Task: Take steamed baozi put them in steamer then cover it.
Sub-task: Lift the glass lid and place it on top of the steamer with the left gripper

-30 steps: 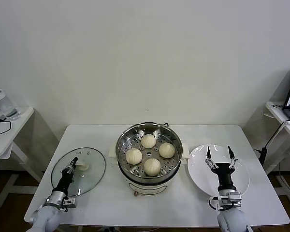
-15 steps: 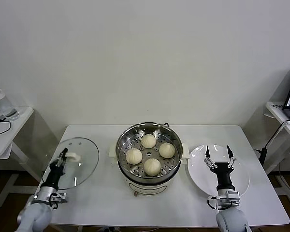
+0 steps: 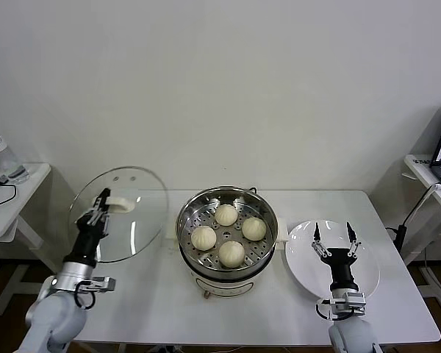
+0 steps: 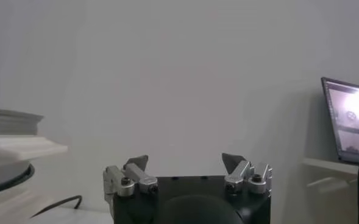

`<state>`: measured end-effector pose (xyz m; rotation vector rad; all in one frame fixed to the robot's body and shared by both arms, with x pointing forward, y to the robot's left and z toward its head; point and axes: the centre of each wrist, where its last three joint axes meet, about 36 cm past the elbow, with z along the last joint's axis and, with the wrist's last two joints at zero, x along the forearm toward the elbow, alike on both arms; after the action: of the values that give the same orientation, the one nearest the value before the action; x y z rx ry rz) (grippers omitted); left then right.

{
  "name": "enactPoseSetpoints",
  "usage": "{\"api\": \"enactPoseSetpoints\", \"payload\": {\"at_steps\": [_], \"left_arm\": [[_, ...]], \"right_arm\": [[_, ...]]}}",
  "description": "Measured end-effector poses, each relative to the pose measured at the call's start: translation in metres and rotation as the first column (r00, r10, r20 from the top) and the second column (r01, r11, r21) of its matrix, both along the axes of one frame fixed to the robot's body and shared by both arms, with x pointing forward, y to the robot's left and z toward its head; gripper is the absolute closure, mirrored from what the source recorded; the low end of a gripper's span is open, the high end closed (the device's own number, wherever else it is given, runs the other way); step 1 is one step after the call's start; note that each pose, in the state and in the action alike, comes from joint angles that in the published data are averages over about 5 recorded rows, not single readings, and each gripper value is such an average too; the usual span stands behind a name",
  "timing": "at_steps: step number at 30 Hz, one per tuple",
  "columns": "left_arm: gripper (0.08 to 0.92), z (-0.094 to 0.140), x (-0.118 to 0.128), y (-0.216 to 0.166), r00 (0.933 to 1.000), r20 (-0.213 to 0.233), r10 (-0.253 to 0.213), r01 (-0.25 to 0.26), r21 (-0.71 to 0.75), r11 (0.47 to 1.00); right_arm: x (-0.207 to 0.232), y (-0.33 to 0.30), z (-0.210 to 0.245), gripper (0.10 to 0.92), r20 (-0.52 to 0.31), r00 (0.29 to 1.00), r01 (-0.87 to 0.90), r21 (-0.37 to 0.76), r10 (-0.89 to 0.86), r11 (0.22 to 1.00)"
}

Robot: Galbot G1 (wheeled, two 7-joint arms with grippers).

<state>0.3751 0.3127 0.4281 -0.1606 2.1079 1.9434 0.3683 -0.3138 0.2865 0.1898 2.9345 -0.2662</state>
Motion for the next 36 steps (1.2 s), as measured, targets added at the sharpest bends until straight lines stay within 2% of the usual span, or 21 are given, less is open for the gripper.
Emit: {"api": "enactPoseSetpoints", "payload": {"at_steps": [4, 10, 13, 20, 28, 36], "left_arm": [[0.811, 0.018, -0.005, -0.038, 0.9992, 0.016, -0.035, 0.036, -0.025, 0.999], [0.811, 0.037, -0.012, -0.096, 0.9967, 0.004, -0.081, 0.081, -0.070, 0.994], [0.811, 0.044, -0.017, -0.123, 0.9951, -0.016, -0.097, 0.095, -0.097, 0.991], [0.811, 0.051, -0.024, -0.176, 0.9884, -0.096, -0.118, 0.103, -0.140, 0.985], [0.811, 0.042, -0.016, -0.218, 0.9778, -0.184, -0.099, 0.079, -0.113, 0.990], [0.811, 0.027, -0.002, -0.244, 0.9706, -0.237, -0.042, 0.029, -0.056, 0.998]], "right_arm": [[-0.001, 0.002, -0.001, 0.200, -0.019, 1.000, 0.009, -0.001, -0.009, 1.000], [0.000, 0.004, -0.003, 0.200, -0.059, 0.998, 0.023, -0.006, -0.023, 1.000], [0.002, 0.005, -0.004, 0.200, -0.073, 0.997, 0.033, -0.005, -0.033, 0.999], [0.006, 0.007, -0.005, 0.200, -0.091, 0.995, 0.047, -0.004, -0.047, 0.999], [0.005, 0.008, -0.009, 0.200, -0.105, 0.993, 0.060, -0.003, -0.060, 0.998], [0.006, 0.009, -0.011, 0.200, -0.110, 0.992, 0.061, -0.012, -0.062, 0.998]]}}
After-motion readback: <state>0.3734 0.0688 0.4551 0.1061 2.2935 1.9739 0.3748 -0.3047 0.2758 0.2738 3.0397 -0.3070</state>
